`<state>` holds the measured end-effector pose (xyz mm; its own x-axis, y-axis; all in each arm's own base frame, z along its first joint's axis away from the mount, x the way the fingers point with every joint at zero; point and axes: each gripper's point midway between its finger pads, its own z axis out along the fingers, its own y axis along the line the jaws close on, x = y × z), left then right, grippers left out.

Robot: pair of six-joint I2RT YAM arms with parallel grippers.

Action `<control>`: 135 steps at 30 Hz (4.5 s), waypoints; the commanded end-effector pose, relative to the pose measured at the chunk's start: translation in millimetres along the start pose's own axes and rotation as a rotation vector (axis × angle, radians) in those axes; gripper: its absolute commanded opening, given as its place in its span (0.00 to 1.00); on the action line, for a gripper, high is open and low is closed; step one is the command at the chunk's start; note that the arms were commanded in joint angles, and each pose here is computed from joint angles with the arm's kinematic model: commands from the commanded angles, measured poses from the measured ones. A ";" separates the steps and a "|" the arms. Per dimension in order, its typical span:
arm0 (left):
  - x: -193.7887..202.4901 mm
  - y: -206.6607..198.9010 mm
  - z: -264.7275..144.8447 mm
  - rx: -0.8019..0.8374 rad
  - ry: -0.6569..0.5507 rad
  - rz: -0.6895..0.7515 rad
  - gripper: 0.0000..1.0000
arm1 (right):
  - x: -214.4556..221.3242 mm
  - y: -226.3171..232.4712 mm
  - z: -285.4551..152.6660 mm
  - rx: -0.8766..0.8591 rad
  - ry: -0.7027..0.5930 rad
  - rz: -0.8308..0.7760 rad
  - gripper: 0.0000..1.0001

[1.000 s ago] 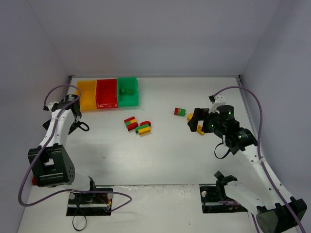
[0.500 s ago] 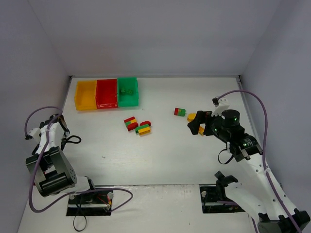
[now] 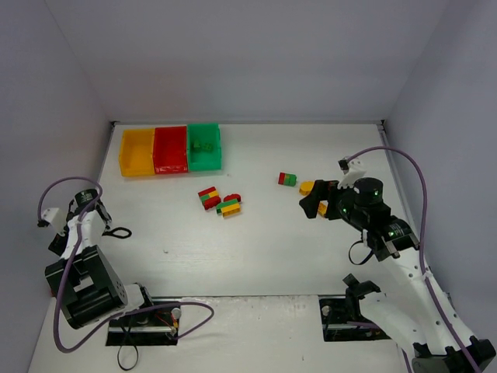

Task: Sort the legos into containers by color

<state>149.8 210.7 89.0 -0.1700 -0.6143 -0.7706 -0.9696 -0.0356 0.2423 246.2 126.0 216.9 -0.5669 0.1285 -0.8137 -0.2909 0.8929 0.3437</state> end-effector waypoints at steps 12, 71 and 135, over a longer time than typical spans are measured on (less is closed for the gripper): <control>-31.7 16.9 -4.1 -0.080 -0.086 -0.045 0.62 | -7.7 4.9 -4.6 -0.026 -0.055 -0.034 1.00; -47.4 1.6 -28.6 0.086 0.224 0.312 0.57 | -2.0 33.4 -7.8 -0.146 -0.030 -0.047 1.00; 13.3 41.0 56.1 0.320 0.218 1.080 0.34 | 19.2 32.8 -6.8 -0.139 0.041 -0.064 1.00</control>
<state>88.8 232.0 42.6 -0.9473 -0.3182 -0.0382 -0.2907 0.8028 0.5206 212.2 152.8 198.5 -0.6201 0.0452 -0.7832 -0.4101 0.8324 0.3727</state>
